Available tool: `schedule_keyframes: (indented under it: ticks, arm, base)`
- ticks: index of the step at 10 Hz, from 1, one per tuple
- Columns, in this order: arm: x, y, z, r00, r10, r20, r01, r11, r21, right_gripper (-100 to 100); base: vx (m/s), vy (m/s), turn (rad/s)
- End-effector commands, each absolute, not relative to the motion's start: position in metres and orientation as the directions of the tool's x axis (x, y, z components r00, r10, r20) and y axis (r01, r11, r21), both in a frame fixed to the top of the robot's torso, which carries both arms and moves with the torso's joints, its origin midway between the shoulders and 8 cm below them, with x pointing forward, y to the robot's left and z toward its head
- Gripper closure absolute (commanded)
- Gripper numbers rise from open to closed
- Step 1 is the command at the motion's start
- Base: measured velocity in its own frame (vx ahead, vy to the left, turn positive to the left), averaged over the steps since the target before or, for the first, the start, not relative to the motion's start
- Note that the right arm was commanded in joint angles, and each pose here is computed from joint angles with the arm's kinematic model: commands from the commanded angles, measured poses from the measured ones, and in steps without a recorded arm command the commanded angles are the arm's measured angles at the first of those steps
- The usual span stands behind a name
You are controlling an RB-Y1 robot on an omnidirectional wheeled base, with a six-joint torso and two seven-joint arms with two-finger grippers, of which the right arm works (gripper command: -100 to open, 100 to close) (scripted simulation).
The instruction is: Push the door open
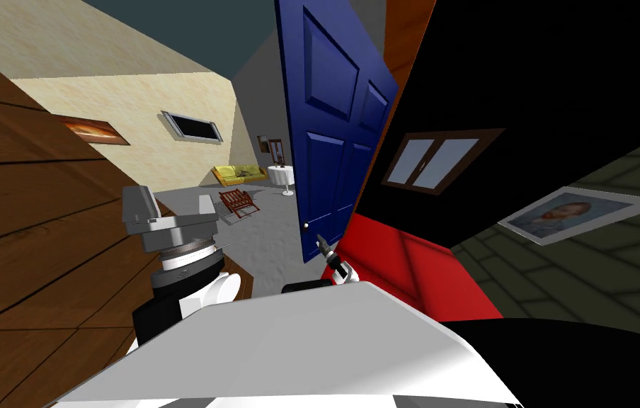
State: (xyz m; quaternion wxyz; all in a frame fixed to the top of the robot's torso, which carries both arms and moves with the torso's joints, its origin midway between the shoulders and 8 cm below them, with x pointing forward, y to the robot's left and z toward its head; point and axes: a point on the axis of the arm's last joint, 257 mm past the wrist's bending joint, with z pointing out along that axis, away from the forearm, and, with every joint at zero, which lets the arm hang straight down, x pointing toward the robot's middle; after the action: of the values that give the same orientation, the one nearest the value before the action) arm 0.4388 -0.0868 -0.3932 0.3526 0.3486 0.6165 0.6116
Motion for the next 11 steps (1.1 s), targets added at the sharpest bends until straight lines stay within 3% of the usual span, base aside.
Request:
schedule_keyframes:
  ticks: [1,9,10,11]
  arm:
    - [0.4392,-0.0874,-0.393,-0.506,0.862,-0.011,-0.004,0.011,1.0,-100]
    - [0.4387,-0.0845,-0.392,-0.491,0.871,-0.013,-0.015,0.006,1.0,-100]
    - [0.4387,-0.0845,-0.392,-0.491,0.871,-0.013,-0.015,0.006,1.0,100]
    - [0.4387,-0.0845,-0.392,-0.491,0.871,-0.013,-0.015,0.006,1.0,100]
  base:
    - [0.157,0.083,0.011]
    - [0.18,0.094,0.023]
    - [-0.022,-0.003,0.0]
    - [-0.033,-0.013,0.016]
